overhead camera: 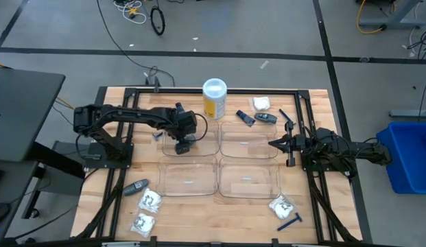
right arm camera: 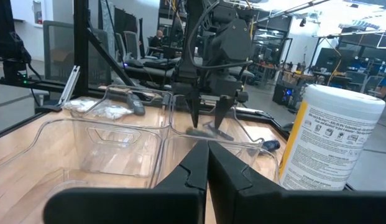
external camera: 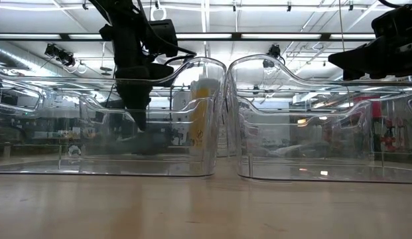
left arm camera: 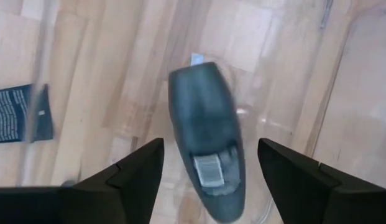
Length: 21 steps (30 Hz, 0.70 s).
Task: Pick & Place Travel size toiletries
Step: Put the top left black deodorant into the top left transparent bin, then put the left blue shaver into the bottom left transparent bin
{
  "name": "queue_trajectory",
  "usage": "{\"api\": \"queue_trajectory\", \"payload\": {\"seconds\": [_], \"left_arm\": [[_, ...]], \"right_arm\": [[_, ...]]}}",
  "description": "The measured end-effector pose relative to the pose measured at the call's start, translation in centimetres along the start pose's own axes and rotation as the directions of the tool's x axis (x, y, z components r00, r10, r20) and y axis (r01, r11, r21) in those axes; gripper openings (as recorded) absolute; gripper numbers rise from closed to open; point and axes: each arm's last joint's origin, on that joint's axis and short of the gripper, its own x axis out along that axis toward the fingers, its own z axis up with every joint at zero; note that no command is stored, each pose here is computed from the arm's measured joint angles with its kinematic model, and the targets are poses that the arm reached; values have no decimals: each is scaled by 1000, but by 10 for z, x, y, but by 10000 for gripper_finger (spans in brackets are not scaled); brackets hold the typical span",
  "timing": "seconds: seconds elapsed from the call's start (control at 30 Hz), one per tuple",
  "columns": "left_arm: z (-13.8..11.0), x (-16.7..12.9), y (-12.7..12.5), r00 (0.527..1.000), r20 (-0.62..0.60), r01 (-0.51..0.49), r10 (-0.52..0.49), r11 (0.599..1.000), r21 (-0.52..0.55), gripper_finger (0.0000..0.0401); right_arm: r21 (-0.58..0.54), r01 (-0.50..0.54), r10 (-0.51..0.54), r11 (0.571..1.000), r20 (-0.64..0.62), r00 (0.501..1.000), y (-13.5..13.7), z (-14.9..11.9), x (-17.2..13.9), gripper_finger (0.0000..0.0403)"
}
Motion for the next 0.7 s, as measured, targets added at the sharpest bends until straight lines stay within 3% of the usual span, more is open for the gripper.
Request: {"api": "queue_trajectory", "payload": {"seconds": [0.43, 0.7], "left_arm": [[0, -1, -5, 1000, 3, -10, 10, 1000, 19, 272], [1, -29, -5, 997, 70, -11, 11, 1000, 4, 272]], "right_arm": [[0, 0, 0, 1000, 0, 1000, 0, 0, 0, 12], [0, 0, 0, 1000, 0, 1000, 0, 0, 0, 12]]}}
